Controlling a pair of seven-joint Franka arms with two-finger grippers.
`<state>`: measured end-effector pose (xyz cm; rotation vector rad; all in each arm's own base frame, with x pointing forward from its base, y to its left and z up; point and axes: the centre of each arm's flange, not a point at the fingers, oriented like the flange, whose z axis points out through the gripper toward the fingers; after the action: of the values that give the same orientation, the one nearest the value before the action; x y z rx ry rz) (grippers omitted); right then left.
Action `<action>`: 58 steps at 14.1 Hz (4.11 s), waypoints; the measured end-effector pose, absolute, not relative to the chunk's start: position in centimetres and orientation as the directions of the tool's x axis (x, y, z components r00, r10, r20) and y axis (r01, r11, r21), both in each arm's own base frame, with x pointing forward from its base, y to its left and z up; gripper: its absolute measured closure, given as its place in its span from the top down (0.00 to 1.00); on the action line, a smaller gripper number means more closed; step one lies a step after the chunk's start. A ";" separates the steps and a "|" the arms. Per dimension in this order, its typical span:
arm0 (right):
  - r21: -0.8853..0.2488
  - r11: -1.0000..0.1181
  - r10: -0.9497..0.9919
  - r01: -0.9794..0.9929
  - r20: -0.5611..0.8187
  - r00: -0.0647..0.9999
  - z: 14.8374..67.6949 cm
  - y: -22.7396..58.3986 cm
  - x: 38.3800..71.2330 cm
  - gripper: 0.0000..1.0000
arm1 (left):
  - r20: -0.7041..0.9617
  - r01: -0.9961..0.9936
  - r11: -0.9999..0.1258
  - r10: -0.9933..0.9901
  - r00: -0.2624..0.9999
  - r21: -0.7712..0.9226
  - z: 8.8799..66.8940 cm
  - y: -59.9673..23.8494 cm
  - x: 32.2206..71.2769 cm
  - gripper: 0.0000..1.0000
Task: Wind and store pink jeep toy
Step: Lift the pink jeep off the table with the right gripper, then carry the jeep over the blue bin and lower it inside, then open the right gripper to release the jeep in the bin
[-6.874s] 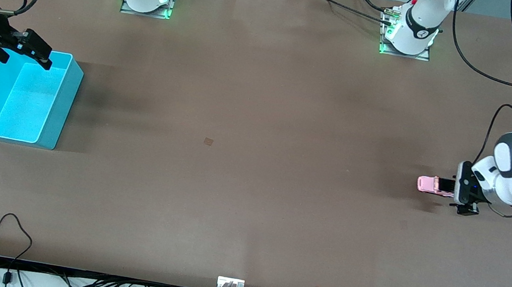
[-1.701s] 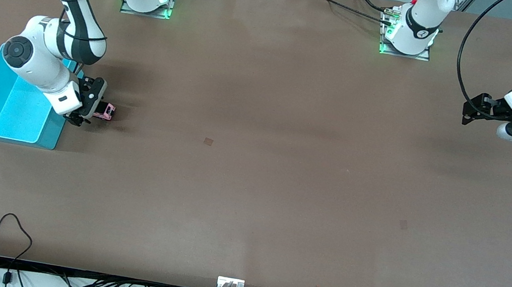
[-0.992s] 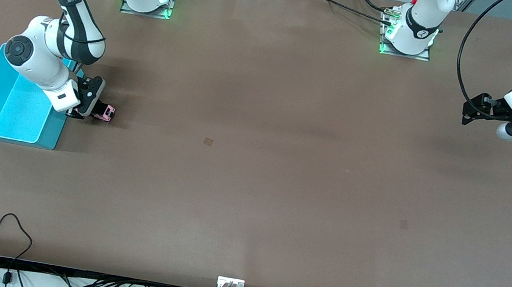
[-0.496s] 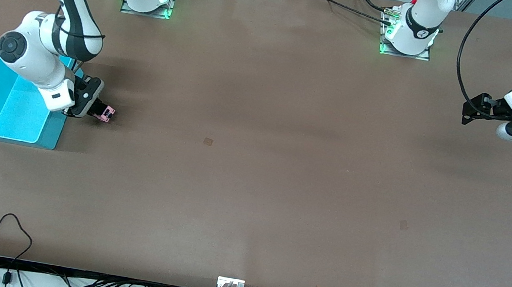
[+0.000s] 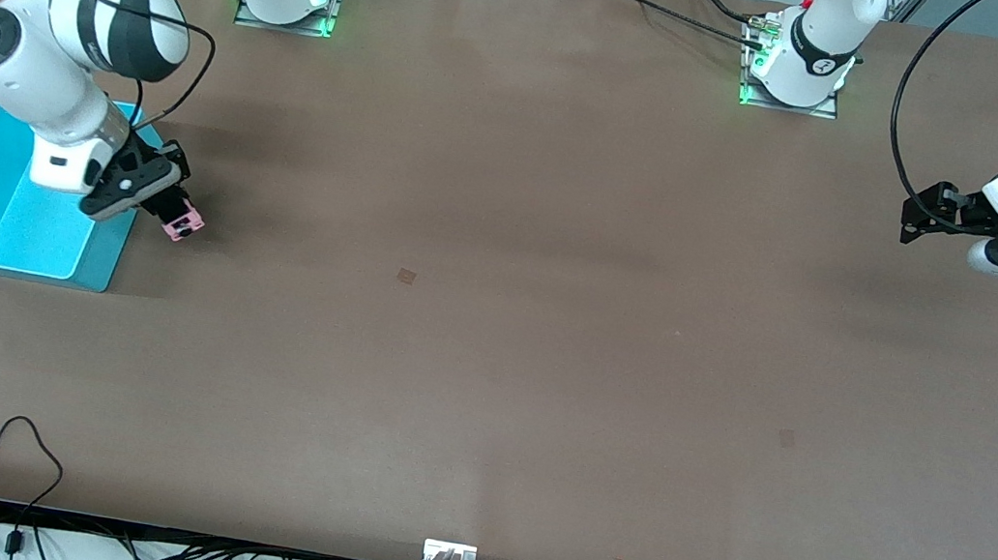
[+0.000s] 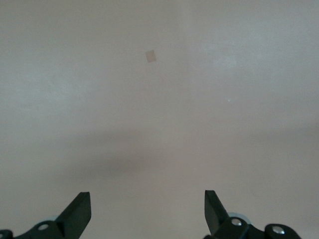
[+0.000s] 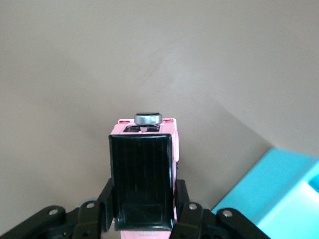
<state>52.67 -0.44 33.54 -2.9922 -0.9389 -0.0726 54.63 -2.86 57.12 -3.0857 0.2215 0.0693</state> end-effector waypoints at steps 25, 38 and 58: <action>0.064 -0.997 -0.032 -0.032 -0.008 0.999 24.5 -21.1 49.2 0.50 | -0.059 -0.146 -0.988 -0.144 0.988 -0.043 57.0 -3.0 54.5 1.00; 0.055 -0.998 0.001 0.001 -0.006 1.000 23.2 -21.7 49.0 0.94 | -0.056 -0.146 -0.988 -0.144 0.988 -0.043 57.2 -3.0 54.5 1.00; 0.076 -0.986 0.153 0.146 0.105 0.983 50.5 -0.4 57.3 1.00 | -0.054 -0.146 -0.988 -0.144 0.988 -0.043 57.3 -3.0 54.5 1.00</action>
<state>57.30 -0.36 50.47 -3.1955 -0.2411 -0.1774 54.52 -3.01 57.30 -3.0852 0.2251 0.0790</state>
